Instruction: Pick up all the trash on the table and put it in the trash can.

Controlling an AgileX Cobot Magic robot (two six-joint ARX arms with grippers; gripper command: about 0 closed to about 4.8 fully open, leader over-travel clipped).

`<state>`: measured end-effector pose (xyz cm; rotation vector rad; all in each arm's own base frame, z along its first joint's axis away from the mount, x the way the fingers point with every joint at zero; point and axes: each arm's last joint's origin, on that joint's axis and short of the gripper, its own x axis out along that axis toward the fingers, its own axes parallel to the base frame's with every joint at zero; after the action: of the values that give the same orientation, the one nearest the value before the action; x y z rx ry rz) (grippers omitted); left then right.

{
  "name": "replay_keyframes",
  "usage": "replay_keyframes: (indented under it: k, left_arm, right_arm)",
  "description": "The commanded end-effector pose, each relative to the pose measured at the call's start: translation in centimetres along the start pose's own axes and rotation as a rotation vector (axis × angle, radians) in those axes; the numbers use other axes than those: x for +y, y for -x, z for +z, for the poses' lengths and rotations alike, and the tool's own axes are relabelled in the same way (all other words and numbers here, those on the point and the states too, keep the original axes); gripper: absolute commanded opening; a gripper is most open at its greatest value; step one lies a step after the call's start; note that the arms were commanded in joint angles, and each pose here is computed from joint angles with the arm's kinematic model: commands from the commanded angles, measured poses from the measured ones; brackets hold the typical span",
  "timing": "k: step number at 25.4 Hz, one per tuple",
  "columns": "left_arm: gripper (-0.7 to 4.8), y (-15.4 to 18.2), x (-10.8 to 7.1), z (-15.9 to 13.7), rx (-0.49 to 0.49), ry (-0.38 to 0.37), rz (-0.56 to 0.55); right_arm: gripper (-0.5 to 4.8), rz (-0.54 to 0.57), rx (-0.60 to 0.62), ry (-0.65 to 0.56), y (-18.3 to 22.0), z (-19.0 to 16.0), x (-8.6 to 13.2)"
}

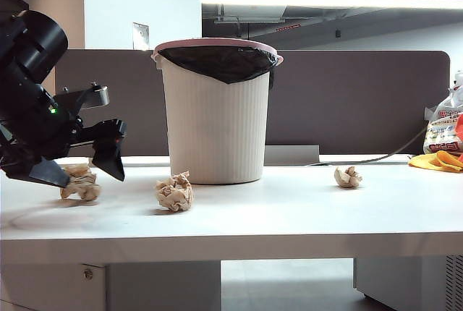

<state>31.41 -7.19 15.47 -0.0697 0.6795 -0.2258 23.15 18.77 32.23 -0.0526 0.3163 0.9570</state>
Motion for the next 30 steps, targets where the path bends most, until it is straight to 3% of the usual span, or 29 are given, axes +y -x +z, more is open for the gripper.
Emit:
replay_keyframes:
  k: [1, 3, 9, 10, 13, 16, 20, 24, 30]
  left_arm:
    - [4.10, -0.4, 0.2, 0.1, -0.017, -0.001, 0.073]
    - [3.76, -0.9, 0.3, -0.4, 0.000, 0.000, 0.083]
    - [3.55, -1.8, 0.5, -1.4, 0.054, 0.004, 0.081]
    - [3.15, -1.8, 0.5, -1.4, 0.051, 0.004, 0.080]
    - [0.15, -1.6, 0.4, -1.2, 0.042, 0.004, 0.078]
    - [-0.06, -1.3, 0.3, -0.7, 0.019, 0.004, 0.048]
    - [-0.06, 0.1, -0.2, 1.2, -0.088, -0.002, -0.020]
    - [-0.06, 3.1, -1.1, 5.8, -0.264, -0.017, -0.058]
    - [-0.06, 8.8, -3.0, 15.2, -0.557, -0.074, -0.222]
  right_arm:
    - [-0.07, 0.000, -0.024, 0.014, 0.2, 0.4, 0.1]
    - [-0.06, -0.001, -0.023, 0.014, 0.2, 0.4, 0.0]
    - [-0.06, -0.007, -0.023, 0.012, 0.3, 0.4, -0.2]
    - [-0.06, -0.009, -0.024, 0.011, 0.3, 0.4, -0.3]
    - [-0.06, -0.011, -0.024, 0.010, 0.3, 0.4, -0.3]
    - [-0.06, -0.010, -0.024, 0.010, 0.3, 0.4, -0.3]
    - [-0.06, -0.014, -0.032, 0.012, 0.4, 0.5, -0.4]
    - [-0.06, -0.042, -0.067, 0.024, 1.4, 1.1, -0.9]
    - [-0.07, -0.101, -0.188, 0.051, 3.8, 2.8, -1.8]
